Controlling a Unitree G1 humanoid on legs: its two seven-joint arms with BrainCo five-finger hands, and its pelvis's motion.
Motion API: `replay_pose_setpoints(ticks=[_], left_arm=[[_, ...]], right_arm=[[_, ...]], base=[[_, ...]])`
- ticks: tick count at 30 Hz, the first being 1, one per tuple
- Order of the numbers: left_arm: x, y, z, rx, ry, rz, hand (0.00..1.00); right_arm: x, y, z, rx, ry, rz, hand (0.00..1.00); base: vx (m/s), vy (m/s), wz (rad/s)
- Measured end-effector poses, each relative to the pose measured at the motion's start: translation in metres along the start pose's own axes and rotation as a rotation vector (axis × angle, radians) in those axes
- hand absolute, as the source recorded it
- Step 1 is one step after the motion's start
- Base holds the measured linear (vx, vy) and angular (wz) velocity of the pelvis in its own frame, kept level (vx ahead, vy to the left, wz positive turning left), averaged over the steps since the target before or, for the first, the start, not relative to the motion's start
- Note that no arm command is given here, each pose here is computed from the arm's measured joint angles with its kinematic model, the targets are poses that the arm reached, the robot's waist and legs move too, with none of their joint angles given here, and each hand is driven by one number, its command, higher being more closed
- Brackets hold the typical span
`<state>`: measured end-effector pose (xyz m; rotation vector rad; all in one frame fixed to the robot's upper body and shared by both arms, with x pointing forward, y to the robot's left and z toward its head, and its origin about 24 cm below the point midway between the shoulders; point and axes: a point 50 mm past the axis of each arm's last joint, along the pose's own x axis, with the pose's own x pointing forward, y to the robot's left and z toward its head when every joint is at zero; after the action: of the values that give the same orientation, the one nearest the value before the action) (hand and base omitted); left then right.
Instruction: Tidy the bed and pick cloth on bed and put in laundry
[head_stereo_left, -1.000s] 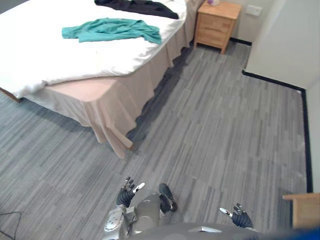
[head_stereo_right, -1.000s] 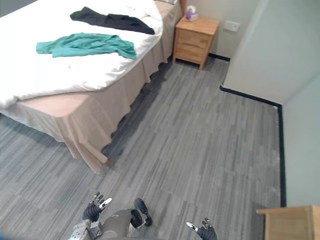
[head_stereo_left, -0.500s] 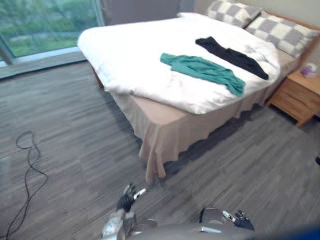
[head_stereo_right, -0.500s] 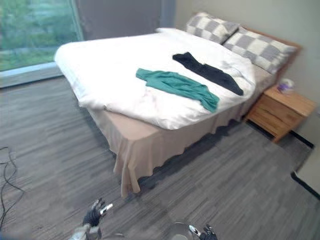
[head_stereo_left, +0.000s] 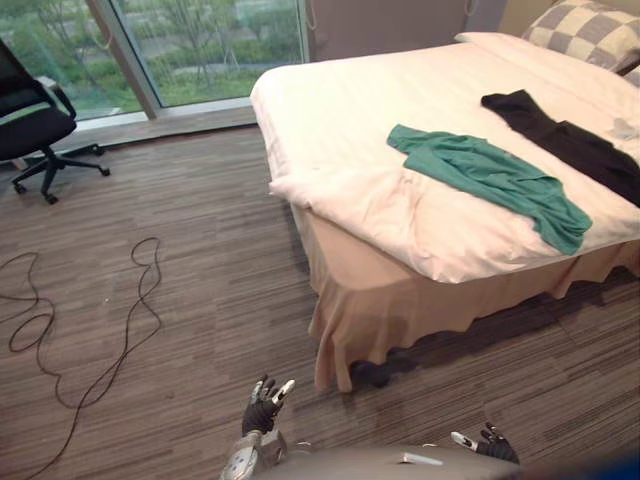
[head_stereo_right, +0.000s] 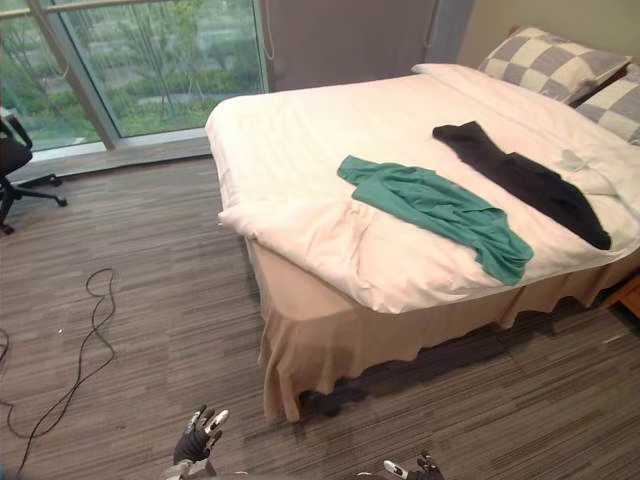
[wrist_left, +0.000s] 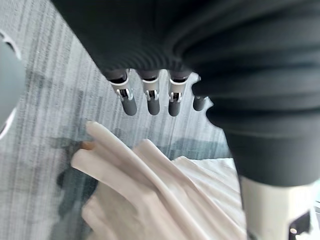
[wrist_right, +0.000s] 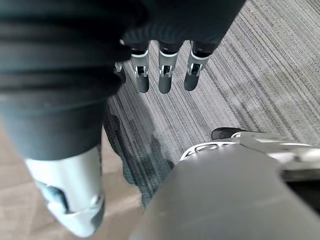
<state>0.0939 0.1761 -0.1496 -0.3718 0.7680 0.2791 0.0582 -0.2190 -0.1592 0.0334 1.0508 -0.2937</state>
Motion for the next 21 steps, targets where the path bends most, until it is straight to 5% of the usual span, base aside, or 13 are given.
replay_pose_setpoints(ticks=[4,14,17,21], left_arm=[[-0.001,0.014,-0.001,-0.021,0.019,0.042,0.00],[-0.005,0.037,-0.004,-0.385,-0.005,0.319,0.00],[-0.007,0.064,0.020,-0.578,-0.182,0.482,0.00],[-0.015,0.107,0.105,-0.770,-0.607,0.599,0.00]], right_arm=[[0.000,0.008,-0.004,0.044,0.019,0.004,0.00],[-0.002,0.003,-0.013,0.082,0.055,0.005,0.00],[-0.002,0.001,-0.013,0.101,0.057,0.004,0.00],[-0.003,0.002,-0.014,0.104,0.060,0.031,0.00]], base=[[-0.04,0.044,0.05],[-0.03,-0.013,0.10],[-0.01,-0.026,0.13],[-0.01,-0.017,0.07]])
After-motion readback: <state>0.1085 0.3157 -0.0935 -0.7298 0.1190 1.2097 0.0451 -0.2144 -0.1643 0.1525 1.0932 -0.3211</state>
